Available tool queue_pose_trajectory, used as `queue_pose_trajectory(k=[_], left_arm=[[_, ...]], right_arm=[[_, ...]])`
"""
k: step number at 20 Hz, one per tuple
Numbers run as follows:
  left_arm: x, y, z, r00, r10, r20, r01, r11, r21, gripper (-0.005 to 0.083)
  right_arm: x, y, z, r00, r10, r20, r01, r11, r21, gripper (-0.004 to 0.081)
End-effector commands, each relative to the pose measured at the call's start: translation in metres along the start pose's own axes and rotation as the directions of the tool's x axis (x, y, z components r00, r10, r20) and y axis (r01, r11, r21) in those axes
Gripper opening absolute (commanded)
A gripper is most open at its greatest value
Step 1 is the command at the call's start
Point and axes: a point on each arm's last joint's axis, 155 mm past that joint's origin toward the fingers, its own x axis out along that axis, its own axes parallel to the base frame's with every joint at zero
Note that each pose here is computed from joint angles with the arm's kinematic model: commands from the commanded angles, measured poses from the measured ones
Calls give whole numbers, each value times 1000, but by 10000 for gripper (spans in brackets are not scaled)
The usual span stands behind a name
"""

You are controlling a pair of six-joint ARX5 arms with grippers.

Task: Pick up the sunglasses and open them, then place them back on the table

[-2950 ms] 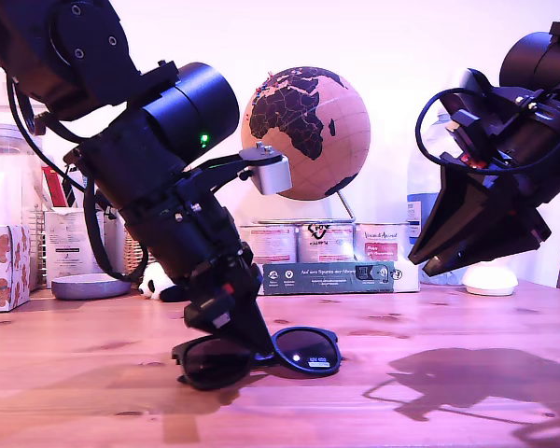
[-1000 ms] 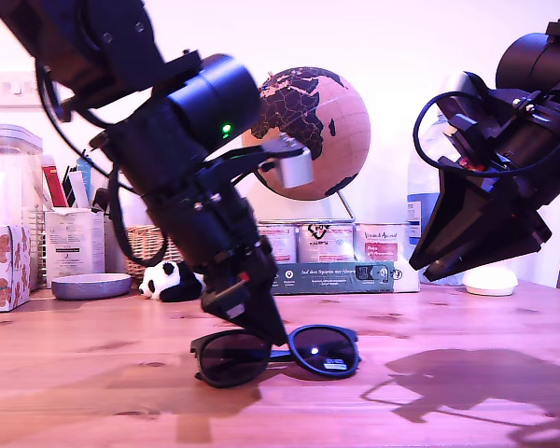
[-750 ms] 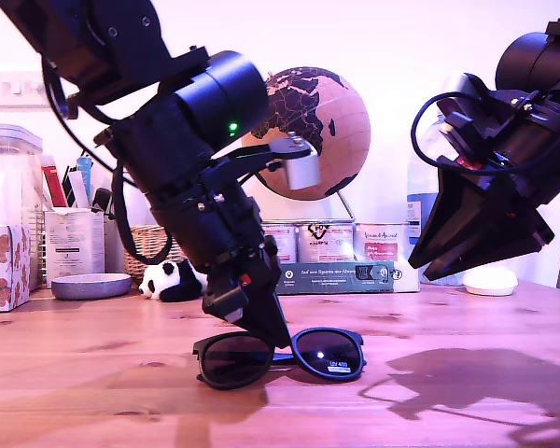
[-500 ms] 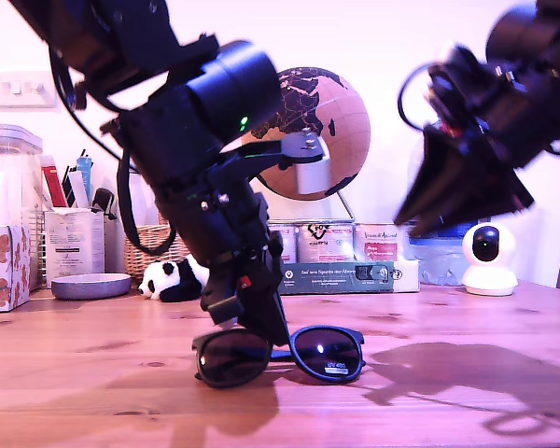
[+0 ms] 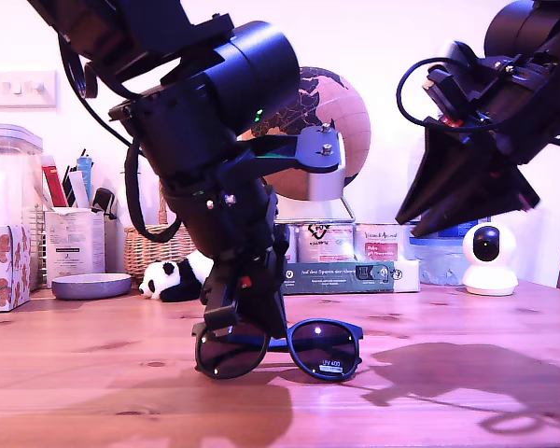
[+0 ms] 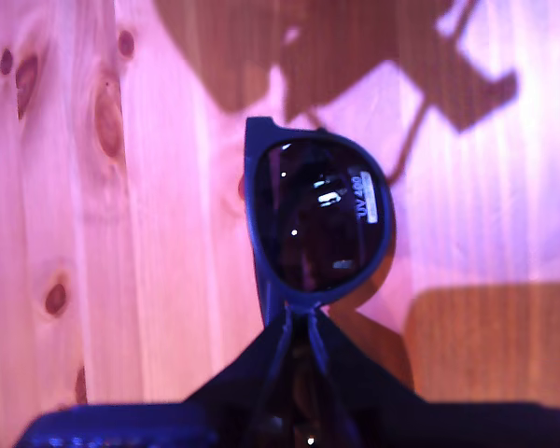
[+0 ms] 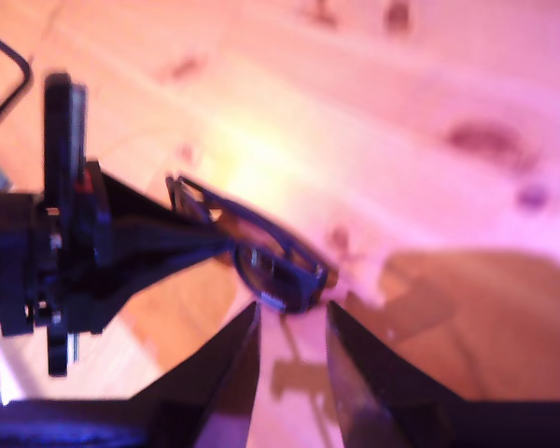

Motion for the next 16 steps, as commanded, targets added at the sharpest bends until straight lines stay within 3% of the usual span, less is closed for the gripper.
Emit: queue_pose_trajectory(k=[1, 5, 11, 16], left_arm=[[-14, 2, 7, 999, 26, 27, -26, 1000, 12, -19], [-35, 18, 17, 994, 88, 59, -89, 996, 6, -19], [-55, 34, 28, 976, 201, 79, -203, 979, 15, -19], [-62, 21, 39, 947, 279, 156, -292, 954, 62, -19]], right_arm=[[1, 5, 0, 1000, 14, -18, -14, 1000, 9, 193], [-11, 10, 9, 999, 14, -34, -12, 999, 38, 193], [-32, 18, 27, 999, 44, -20, -40, 986, 160, 192], [-35, 16, 24, 997, 68, -46, -57, 976, 210, 192]])
